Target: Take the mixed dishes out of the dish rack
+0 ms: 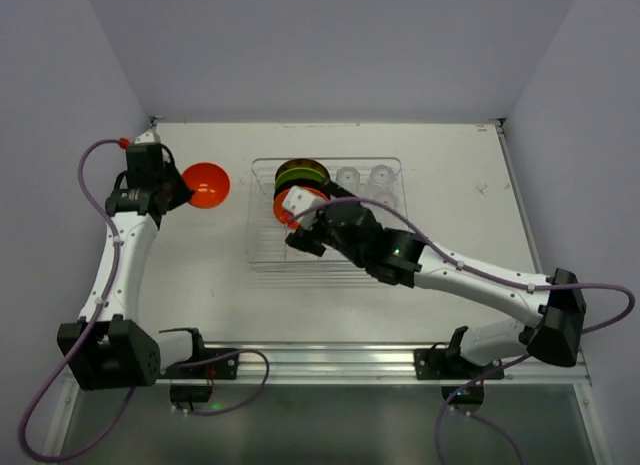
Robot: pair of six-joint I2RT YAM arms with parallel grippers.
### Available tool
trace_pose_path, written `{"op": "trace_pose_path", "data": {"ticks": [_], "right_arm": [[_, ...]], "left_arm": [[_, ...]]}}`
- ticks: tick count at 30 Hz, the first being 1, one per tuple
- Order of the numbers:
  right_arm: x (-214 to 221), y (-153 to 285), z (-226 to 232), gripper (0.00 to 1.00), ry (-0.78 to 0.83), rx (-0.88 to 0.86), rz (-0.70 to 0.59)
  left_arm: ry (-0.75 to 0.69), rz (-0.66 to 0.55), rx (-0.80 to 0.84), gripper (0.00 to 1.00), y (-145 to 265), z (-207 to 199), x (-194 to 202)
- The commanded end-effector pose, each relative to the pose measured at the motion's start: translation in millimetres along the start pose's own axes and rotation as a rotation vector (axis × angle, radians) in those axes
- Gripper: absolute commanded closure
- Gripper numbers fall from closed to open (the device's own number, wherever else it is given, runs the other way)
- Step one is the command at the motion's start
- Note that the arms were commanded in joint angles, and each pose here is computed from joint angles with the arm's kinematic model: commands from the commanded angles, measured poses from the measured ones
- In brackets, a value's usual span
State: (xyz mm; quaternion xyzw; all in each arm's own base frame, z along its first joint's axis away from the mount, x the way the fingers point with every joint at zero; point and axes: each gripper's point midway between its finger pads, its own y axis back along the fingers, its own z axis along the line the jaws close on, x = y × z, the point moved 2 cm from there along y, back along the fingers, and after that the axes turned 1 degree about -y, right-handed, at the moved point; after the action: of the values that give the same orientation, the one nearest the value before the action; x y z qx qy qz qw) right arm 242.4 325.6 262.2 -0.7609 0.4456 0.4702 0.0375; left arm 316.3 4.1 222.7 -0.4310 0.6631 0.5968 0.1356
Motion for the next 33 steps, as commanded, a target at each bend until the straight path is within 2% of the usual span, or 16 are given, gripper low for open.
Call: {"op": "trace_pose_path", "data": {"ticks": [1,2,3,4,5,6,9,14,19,23,28,30,32,33], "right_arm": [[-1.1,20.7,-57.2,0.01,-0.573,0.199,-0.046],[3.1,20.4,-45.3,0.01,-0.634,0.115,-0.055],[8.8,22.3,-51.4,0.01,-0.682,0.110,-0.066],[4.3,32.6,-54.5,0.01,-0.740,0.091,-0.111],[8.9,33.7,-46.4,0.01,-0.752,0.053,-0.126],[11.3,37.3,-47.6,0.01,-0.759,0.055,-0.137],[18.1,54.1,-53.6,0.01,-0.758,0.085,-0.167],[34.7,68.3,-68.0,0.01,-0.815,0.163,-0.234],[44.6,62.0,-66.7,0.01,-0.810,0.169,-0.201],[48.0,57.3,-64.7,0.01,-0.812,0.162,-0.184],[49.9,51.5,-62.0,0.01,-0.813,0.154,-0.168],[52.5,48.8,-60.6,0.01,-0.810,0.153,-0.157],[55.5,47.1,-60.9,0.01,-0.807,0.161,-0.147],[57.1,45.0,-60.0,0.01,-0.805,0.159,-0.140]], "left_arm": [[0.236,-0.139,-0.005,1.00,-34.2,14.8,-54.5],[0.278,-0.132,-0.018,1.00,-48.2,21.0,-51.8],[0.316,-0.152,0.041,1.00,-62.5,18.8,-61.3],[0.352,-0.101,0.044,1.00,-91.3,21.1,-52.1],[0.361,-0.113,0.055,1.00,-103.0,19.5,-61.3],[0.372,-0.049,0.013,1.00,-134.5,26.6,-49.7],[0.337,-0.017,-0.011,1.00,-176.6,30.4,-61.4],[0.332,-0.025,-0.054,1.00,-207.4,52.8,-63.8],[0.321,-0.002,-0.067,1.00,-226.4,59.6,-49.3],[0.327,0.061,-0.109,0.99,-245.0,68.5,-33.1],[0.310,0.079,-0.113,0.86,-248.7,68.7,-32.1],[0.308,0.107,-0.106,0.85,-250.1,66.5,-31.5],[0.316,0.125,-0.107,0.72,-246.7,64.8,-34.5],[0.322,0.125,-0.110,0.59,-243.8,63.6,-35.6]]}}
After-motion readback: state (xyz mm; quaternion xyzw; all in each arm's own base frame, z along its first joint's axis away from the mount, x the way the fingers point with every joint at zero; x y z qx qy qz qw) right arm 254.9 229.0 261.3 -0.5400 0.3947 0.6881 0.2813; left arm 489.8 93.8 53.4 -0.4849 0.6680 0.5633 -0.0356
